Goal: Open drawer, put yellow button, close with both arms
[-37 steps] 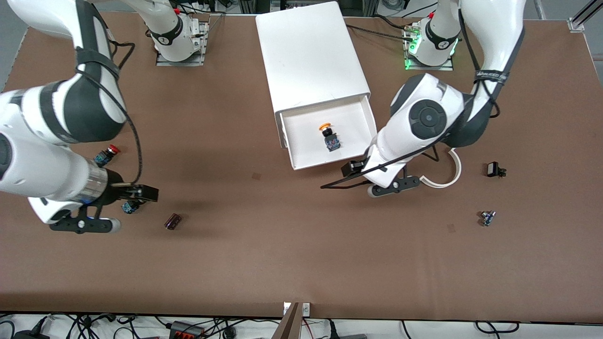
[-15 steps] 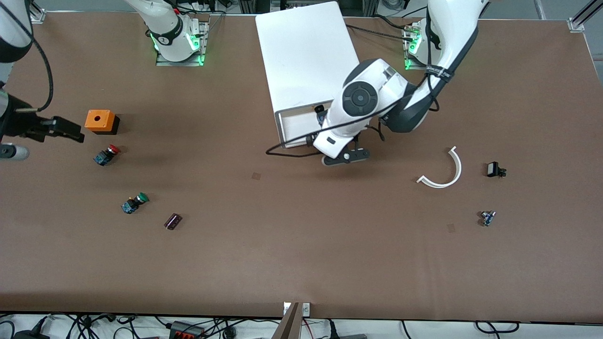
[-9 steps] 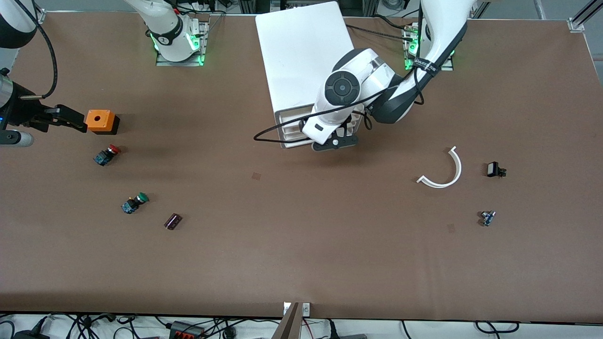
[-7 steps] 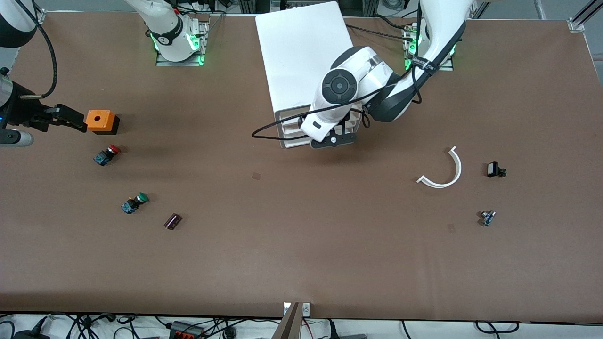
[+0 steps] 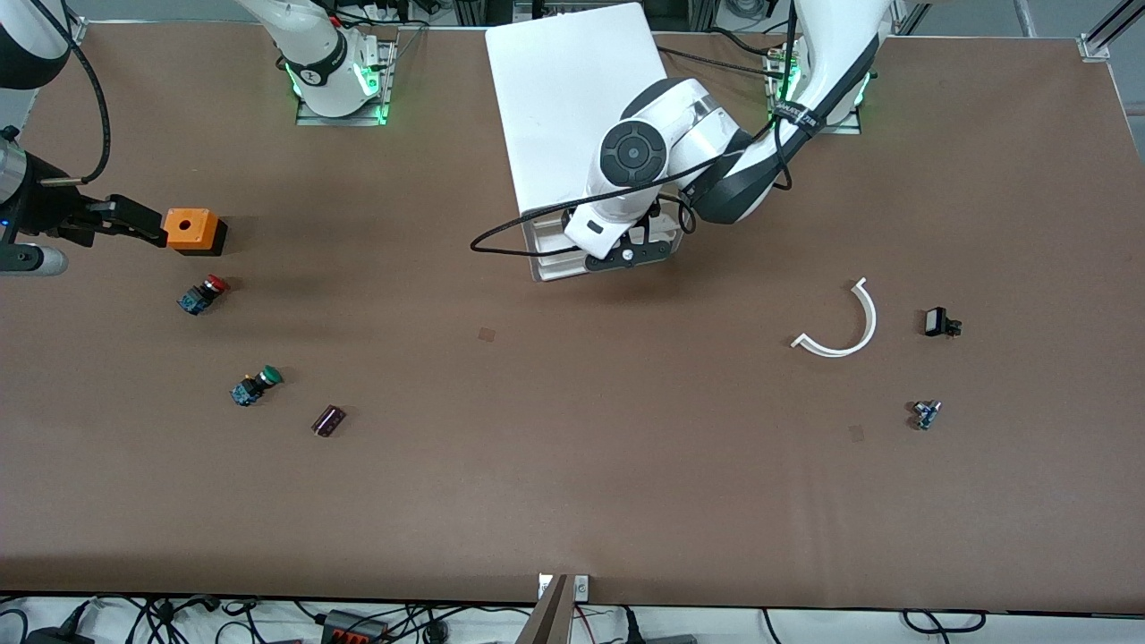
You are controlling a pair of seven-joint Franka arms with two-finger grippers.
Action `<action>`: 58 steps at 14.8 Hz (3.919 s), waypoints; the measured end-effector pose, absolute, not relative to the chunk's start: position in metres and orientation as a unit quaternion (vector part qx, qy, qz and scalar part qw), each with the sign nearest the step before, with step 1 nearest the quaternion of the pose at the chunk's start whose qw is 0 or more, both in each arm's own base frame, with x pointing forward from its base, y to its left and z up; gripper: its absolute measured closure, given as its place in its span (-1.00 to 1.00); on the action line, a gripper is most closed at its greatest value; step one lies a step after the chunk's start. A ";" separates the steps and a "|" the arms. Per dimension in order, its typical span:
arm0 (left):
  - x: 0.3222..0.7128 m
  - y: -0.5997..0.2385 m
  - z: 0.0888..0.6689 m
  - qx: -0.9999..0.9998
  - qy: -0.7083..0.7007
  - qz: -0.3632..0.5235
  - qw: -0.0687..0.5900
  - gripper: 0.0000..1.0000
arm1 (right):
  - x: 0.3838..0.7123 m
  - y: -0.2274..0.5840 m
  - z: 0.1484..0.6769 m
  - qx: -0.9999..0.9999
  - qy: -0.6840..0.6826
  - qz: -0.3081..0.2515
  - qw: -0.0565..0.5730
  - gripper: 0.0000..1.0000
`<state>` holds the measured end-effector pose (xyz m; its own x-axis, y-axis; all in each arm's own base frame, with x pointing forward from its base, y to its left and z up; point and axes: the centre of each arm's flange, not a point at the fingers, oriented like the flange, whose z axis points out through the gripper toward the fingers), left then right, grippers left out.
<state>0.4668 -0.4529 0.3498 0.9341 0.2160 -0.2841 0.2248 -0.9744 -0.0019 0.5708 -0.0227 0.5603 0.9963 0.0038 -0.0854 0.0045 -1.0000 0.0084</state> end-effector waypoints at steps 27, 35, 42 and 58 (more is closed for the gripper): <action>0.570 -0.059 0.591 0.999 -0.032 0.033 -0.019 -1.00 | 0.569 -0.024 0.564 0.999 0.001 -0.040 0.005 -1.00; 0.545 -0.059 0.583 0.999 -0.047 0.012 0.004 -1.00 | 0.569 -0.019 0.560 1.000 0.005 -0.026 0.005 -1.00; 0.544 -0.058 0.582 0.999 -0.047 0.008 0.004 -1.00 | 0.575 -0.017 0.563 1.000 0.008 0.000 0.006 -1.00; 0.542 -0.056 0.581 0.999 -0.045 0.000 0.003 -1.00 | 0.567 -0.017 0.577 1.000 0.008 0.014 0.006 -1.00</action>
